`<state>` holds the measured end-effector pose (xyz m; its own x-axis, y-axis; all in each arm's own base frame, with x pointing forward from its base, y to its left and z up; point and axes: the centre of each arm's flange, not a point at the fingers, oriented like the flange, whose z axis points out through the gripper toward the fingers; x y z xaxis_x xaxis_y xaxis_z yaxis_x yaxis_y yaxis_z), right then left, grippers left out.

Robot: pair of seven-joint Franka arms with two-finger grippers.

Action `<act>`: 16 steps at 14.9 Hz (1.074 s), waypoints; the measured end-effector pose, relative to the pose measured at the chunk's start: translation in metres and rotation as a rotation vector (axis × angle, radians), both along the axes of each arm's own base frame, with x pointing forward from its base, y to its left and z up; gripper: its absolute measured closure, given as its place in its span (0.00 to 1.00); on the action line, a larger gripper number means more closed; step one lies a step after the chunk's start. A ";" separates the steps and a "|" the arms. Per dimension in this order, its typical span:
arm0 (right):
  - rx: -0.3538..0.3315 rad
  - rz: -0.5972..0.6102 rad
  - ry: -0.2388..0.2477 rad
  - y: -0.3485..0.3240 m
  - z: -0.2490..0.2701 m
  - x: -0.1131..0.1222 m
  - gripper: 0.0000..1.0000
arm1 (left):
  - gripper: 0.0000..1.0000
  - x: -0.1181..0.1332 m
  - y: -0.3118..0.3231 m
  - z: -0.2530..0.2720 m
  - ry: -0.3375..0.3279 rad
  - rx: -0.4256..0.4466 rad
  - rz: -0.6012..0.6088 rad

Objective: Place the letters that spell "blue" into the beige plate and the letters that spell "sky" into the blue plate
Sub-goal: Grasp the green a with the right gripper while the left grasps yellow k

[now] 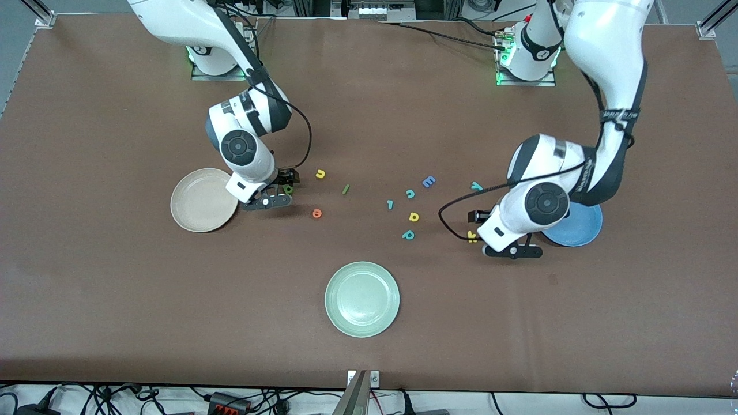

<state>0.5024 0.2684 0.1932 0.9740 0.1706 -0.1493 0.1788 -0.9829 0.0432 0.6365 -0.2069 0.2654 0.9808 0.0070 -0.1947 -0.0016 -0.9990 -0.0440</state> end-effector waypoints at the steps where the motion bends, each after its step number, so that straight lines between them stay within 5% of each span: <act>1: 0.000 0.006 -0.002 0.004 -0.005 -0.002 0.03 | 0.00 0.003 0.000 -0.016 -0.015 -0.004 0.007; 6: 0.012 0.014 -0.028 0.012 -0.014 -0.003 0.18 | 0.00 -0.004 -0.007 -0.078 -0.048 -0.015 0.008; 13: 0.009 0.013 -0.023 0.012 -0.022 -0.004 0.41 | 0.00 -0.009 -0.018 -0.087 -0.069 -0.022 -0.004; 16: 0.010 0.015 -0.026 0.013 -0.021 -0.003 0.50 | 0.08 -0.011 -0.025 -0.089 -0.077 -0.019 -0.022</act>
